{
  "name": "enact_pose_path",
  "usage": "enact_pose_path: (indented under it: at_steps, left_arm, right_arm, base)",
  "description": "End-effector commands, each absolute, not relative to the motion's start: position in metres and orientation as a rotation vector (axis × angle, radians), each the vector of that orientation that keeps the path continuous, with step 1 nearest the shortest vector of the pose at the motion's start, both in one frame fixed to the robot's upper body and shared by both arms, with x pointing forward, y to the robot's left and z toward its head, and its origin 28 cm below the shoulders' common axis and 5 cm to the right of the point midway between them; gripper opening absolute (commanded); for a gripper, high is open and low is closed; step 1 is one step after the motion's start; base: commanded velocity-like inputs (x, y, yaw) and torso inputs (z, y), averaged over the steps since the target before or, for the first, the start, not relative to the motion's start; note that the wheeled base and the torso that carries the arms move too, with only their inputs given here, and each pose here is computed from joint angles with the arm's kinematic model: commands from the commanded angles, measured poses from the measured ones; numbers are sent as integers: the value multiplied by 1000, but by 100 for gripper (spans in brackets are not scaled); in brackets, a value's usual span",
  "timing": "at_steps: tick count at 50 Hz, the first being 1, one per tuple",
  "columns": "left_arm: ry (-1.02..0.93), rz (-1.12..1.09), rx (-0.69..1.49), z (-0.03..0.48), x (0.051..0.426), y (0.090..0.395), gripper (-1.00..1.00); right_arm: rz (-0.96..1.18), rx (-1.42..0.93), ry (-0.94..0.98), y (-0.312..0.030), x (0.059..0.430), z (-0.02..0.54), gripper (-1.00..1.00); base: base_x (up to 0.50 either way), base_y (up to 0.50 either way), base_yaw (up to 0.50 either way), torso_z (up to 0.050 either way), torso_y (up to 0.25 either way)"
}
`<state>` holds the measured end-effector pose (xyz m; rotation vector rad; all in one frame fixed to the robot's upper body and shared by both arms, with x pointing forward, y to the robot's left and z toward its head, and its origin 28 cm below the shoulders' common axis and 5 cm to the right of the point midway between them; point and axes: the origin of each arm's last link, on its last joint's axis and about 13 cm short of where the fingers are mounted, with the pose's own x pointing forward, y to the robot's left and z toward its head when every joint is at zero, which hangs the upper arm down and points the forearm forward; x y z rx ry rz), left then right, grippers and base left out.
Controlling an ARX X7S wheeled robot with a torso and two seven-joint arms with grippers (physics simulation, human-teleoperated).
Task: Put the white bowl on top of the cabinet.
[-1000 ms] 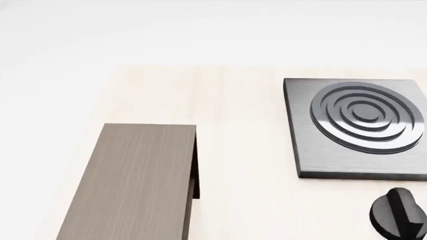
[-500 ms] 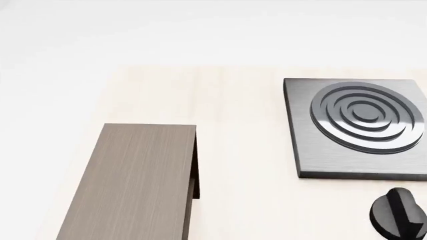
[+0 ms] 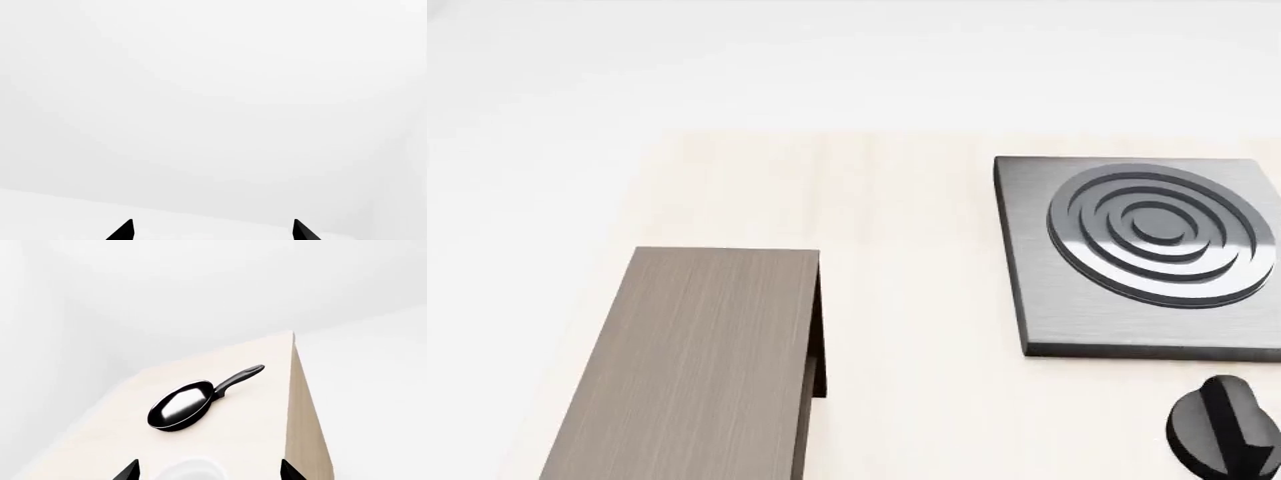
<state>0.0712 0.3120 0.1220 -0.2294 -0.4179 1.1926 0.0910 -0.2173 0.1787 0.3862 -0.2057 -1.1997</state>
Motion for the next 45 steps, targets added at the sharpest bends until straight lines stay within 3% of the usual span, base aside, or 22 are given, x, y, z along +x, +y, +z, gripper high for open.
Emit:
enact_pose_path:
  at_steps: [1, 18, 45]
  left_arm:
    - [-416, 1193, -229, 122, 71, 312, 100]
    - [-403, 1189, -224, 118, 74, 312, 100]
    - [-399, 1190, -220, 118, 75, 312, 100]
  right_arm:
    - [-1211, 387, -159, -218, 93, 177, 100]
    - [-1171, 370, -23, -223, 119, 184, 100]
    - [-1178, 379, 43, -234, 141, 193, 100]
  base:
    - [0, 0, 0, 0, 0]
    - [0, 0, 0, 0, 0]
    - [0, 0, 0, 0, 0]
